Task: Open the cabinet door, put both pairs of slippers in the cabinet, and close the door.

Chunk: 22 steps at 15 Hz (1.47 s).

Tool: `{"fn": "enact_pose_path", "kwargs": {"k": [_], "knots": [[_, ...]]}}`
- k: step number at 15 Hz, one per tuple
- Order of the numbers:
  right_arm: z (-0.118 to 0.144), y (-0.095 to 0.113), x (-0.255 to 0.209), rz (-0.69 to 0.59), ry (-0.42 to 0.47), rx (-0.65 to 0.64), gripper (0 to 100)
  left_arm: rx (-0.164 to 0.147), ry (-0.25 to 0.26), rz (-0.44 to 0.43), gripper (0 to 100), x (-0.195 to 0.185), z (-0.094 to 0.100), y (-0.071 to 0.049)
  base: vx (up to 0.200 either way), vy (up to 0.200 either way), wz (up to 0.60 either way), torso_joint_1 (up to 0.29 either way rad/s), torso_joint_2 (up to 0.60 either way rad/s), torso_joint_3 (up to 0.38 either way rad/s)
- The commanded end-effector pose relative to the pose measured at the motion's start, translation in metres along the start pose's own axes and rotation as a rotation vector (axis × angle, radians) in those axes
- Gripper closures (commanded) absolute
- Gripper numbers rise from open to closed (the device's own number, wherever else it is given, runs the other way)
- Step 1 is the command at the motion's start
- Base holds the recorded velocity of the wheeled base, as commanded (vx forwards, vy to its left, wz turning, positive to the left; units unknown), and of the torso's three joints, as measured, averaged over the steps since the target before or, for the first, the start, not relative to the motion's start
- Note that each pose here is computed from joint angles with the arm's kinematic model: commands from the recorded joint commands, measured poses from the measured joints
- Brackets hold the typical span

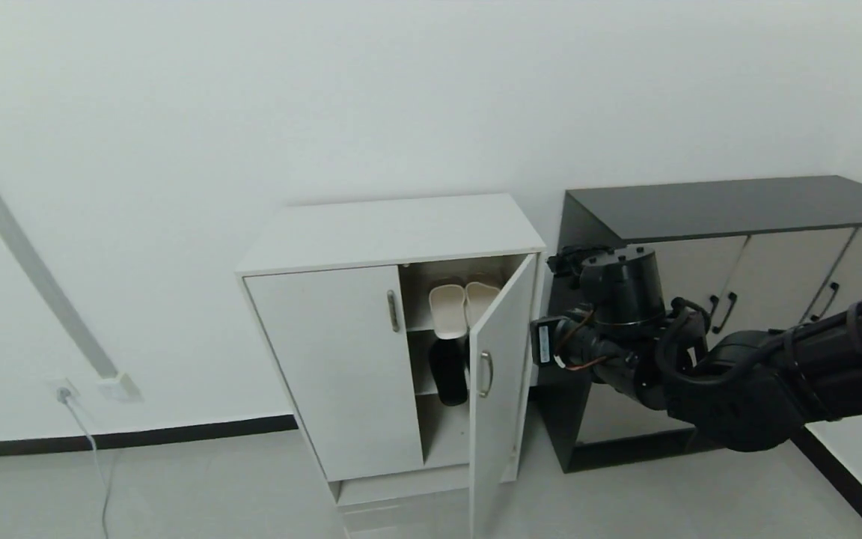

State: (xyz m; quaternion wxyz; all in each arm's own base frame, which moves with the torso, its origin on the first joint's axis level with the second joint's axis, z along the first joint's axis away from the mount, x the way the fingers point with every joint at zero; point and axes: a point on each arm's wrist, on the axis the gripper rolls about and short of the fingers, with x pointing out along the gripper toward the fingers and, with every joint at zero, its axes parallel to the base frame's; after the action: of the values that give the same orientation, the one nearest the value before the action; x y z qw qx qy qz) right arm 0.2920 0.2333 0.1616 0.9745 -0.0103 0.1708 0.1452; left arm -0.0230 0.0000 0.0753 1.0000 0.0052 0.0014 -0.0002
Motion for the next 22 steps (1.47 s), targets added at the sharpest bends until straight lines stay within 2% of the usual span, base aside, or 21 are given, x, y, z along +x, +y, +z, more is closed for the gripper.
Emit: {"fn": "enact_pose_path", "kwargs": {"k": [1,9,14,17,22], "knots": [[0.000,0.001,-0.001,0.015,0.002,-0.001,100,0.000,0.002,0.000,100,0.000,0.000,0.000,0.000,0.000,0.00,0.000,0.00,0.000],[-0.001,-0.015,-0.031,0.011,-0.005,-0.023,100,0.000,0.002,0.000,100,0.000,0.000,0.000,0.000,0.000,0.00,0.000,0.00,0.000],[-0.028,-0.035,-0.048,-0.026,0.066,-0.042,100,0.000,0.002,0.000,100,0.000,0.000,0.000,0.200,0.000,0.00,-0.001,0.00,0.000],[-0.041,-0.045,-0.048,-0.048,0.070,-0.039,100,0.000,0.002,0.000,100,0.000,0.000,0.000,0.000,0.000,0.00,0.000,0.00,0.000],[-0.054,-0.047,-0.035,-0.056,0.122,-0.045,100,0.000,0.002,0.000,100,0.000,0.000,0.000,0.000,0.000,0.00,0.000,0.00,0.000]]}}
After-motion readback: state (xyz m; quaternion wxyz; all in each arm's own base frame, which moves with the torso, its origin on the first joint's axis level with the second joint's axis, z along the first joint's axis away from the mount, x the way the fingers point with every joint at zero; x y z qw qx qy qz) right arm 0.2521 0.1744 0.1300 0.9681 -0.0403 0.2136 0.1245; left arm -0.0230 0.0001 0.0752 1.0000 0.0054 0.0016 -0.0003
